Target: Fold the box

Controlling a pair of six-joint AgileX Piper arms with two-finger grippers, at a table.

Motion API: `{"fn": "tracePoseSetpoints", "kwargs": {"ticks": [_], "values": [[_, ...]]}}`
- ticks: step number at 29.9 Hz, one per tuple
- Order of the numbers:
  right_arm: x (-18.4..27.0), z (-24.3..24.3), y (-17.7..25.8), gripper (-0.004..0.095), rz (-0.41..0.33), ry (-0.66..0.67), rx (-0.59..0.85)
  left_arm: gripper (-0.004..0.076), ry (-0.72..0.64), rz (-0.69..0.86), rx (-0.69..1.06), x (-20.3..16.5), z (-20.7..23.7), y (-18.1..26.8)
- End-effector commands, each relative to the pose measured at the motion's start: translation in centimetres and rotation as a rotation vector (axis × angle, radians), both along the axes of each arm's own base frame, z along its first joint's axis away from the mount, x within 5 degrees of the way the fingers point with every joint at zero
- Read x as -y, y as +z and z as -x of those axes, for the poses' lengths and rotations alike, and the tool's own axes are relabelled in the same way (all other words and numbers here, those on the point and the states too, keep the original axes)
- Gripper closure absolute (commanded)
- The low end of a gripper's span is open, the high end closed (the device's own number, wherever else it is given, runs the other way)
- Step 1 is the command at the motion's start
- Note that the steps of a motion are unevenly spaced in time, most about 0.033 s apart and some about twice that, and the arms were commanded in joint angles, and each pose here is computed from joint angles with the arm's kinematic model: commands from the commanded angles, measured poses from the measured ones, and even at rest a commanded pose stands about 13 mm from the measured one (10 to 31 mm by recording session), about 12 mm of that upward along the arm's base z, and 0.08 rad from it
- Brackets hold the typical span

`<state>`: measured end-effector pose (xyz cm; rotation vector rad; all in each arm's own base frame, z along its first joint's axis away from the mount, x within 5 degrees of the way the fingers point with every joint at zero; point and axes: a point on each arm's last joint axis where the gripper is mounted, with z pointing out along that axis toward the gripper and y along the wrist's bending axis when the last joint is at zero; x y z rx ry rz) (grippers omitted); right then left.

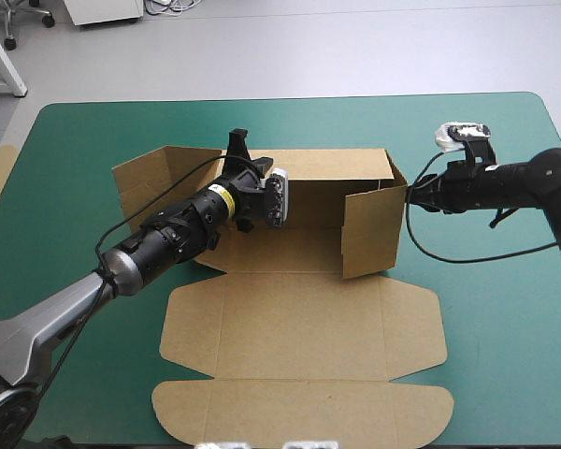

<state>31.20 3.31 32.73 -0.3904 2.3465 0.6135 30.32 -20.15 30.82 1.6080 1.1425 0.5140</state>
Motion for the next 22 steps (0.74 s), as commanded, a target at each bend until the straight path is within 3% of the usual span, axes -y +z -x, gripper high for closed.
{"fn": "tracePoseSetpoints", "kwargs": {"ticks": [1,7,22], "values": [[-0.3,1.6,1.4,0.0598,-0.046,-0.008,0.141,0.0734,-0.019,0.066,0.039,0.2,0.5,2.0],[-0.6,2.3,0.9,0.0598,-0.062,0.016,0.163,0.0734,-0.019,0.066,0.039,0.2,0.5,2.0],[-0.9,4.1,1.3,0.0597,-0.014,0.102,0.255,0.0734,-0.019,0.066,0.039,0.2,0.5,2.0]]}}
